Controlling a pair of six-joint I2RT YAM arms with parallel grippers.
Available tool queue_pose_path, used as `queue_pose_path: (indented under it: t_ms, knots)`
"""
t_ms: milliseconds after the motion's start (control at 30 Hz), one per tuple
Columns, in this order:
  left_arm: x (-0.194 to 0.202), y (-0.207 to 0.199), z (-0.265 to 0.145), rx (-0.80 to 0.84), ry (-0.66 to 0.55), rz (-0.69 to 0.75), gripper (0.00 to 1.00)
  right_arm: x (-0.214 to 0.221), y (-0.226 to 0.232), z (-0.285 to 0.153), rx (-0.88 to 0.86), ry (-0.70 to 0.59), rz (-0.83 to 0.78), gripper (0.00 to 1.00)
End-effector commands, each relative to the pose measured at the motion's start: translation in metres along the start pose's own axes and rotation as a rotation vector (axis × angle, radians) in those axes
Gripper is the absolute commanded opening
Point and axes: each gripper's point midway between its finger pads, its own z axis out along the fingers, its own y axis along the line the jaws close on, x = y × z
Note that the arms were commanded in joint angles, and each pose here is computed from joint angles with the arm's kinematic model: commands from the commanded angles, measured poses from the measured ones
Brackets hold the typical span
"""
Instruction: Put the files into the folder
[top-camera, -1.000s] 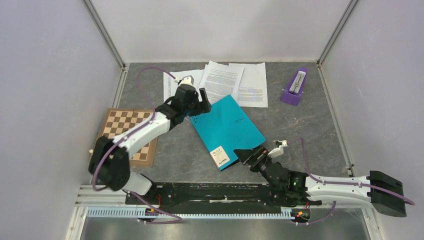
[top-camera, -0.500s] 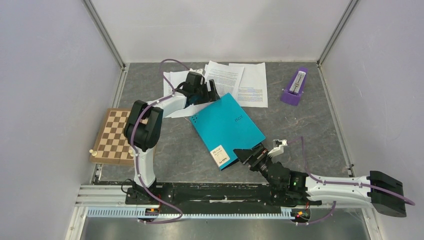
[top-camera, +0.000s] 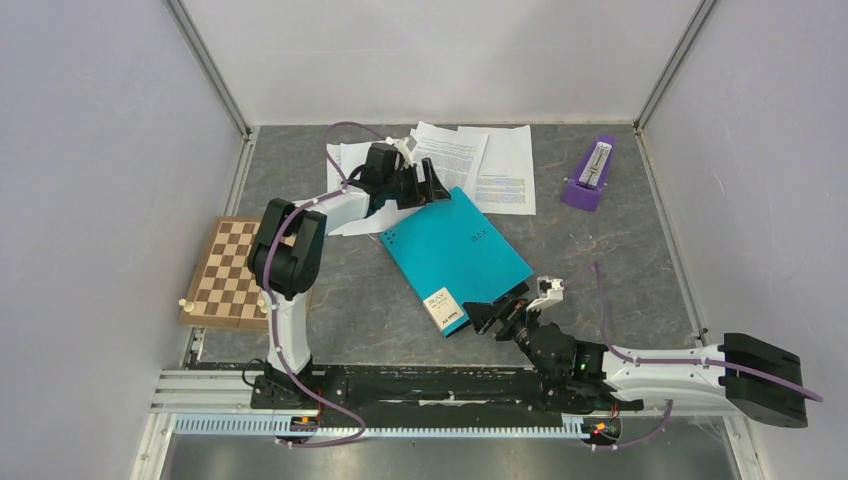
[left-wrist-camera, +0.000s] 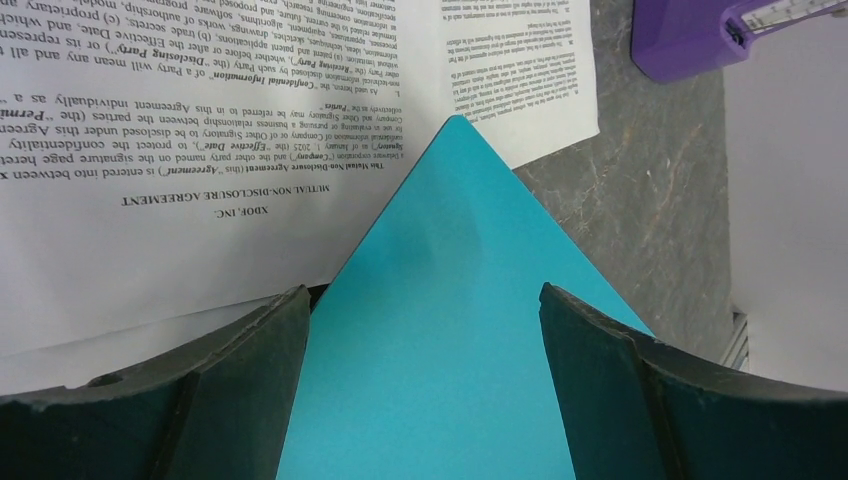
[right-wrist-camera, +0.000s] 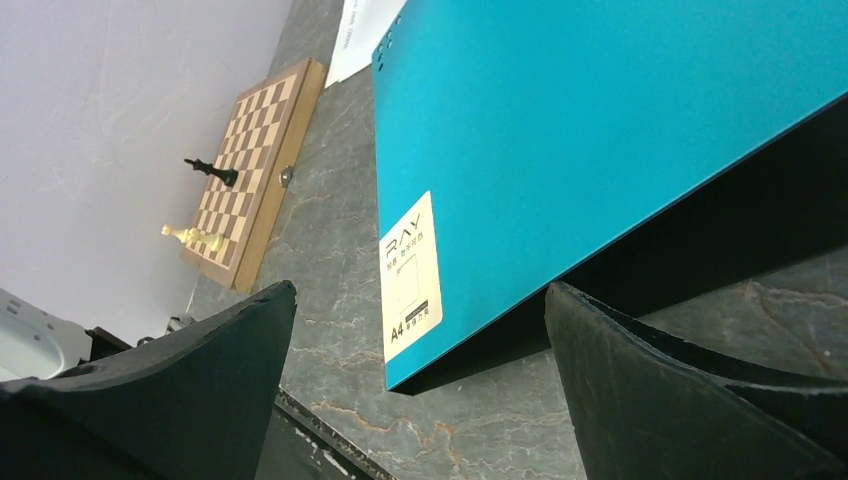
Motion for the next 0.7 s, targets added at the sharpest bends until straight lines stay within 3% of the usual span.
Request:
queue_pose_path:
  t_ms: [0,467,667]
  knots:
    - [-0.002,-0.032,-0.012,0.155,0.02,-0.025,0.9,-0.022,0.011,0.002,-0.048,-0.096,-0.028,0.98]
    - [-0.014,-0.079,-0.042,0.329,0.002,-0.057,0.9,-0.046,0.048,0.006,-0.155,-0.162,0.01,0.98]
    - [-0.017,-0.094,-0.058,0.366,-0.012,-0.052,0.9,-0.047,0.054,0.016,-0.102,-0.152,-0.052,0.99]
